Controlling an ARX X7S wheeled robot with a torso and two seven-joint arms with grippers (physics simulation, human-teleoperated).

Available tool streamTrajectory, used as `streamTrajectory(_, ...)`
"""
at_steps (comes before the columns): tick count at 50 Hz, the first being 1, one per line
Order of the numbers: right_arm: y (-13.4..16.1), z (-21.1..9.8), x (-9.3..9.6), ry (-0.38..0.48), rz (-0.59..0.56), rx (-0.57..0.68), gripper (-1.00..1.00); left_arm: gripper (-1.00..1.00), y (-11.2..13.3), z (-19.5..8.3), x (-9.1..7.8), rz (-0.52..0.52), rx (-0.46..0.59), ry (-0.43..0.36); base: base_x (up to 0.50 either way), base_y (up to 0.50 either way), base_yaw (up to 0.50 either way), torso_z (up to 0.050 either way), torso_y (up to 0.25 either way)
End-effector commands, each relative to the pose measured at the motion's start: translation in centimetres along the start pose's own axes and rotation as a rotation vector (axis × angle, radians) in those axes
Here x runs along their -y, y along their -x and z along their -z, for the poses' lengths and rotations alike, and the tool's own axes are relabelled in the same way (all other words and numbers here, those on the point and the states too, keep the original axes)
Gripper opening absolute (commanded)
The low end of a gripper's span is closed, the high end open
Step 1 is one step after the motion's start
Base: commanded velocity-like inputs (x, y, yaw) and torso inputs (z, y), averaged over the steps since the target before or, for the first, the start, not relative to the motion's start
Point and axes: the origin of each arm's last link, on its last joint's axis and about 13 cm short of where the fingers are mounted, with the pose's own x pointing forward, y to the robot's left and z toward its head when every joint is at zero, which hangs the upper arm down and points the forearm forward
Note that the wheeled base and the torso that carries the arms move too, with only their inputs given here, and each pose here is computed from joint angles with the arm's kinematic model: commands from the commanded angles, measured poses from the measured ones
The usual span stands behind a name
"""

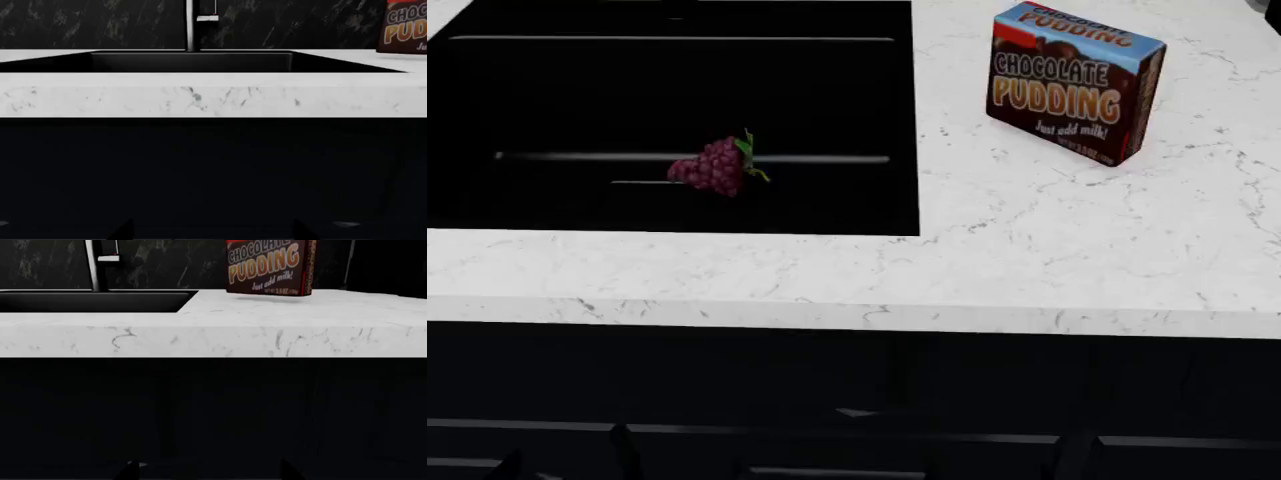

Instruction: Turn the sink spout to the right.

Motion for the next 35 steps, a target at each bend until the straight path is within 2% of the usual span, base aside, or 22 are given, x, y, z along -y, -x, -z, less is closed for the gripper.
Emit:
streamTrajectory(1,0.0,0.0,-0.03,0.0,0.0,0.0,1.0,1.0,0.14,0.05,-0.06,0.0,0.0,0.0,0.0,0.0,0.0,0.0,0.0)
streamTrajectory(2,-0.02,-0.02,-0.03,0.0,0.001,-0.001,1.0,1.0,0.28,-0.19,0.26,0.035,0.018,-0.029,0.0,0.0,0.0,0.0,0.0)
streamTrajectory(5,0.0,0.02,-0.02,-0.002,0.002,-0.001,1.0,1.0,0.16,-0.2,0.0,0.025,0.004,0.028,0.0,0.0,0.0,0.0,0.0)
streamTrajectory(12,-0.02,-0.04,-0.05,0.007,0.002,-0.003,1.0,1.0,0.16,-0.19,-0.14,0.009,0.005,0.031,0.0,0.0,0.0,0.0,0.0)
streamTrajectory(15,0.01,-0.04,-0.06,0.008,0.002,-0.002,1.0,1.0,0.33,-0.36,-0.11,0.033,0.016,0.043,0.0,0.0,0.0,0.005,0.0)
streamTrajectory(16,-0.02,0.02,-0.06,0.01,0.001,-0.003,1.0,1.0,0.42,-0.45,-0.13,0.048,0.046,0.049,0.0,0.0,0.0,0.034,0.0)
streamTrajectory(35,0.0,-0.07,-0.05,0.01,0.006,-0.001,1.0,1.0,0.44,-0.56,-0.12,0.06,0.037,0.06,0.0,0.0,0.0,0.05,0.0)
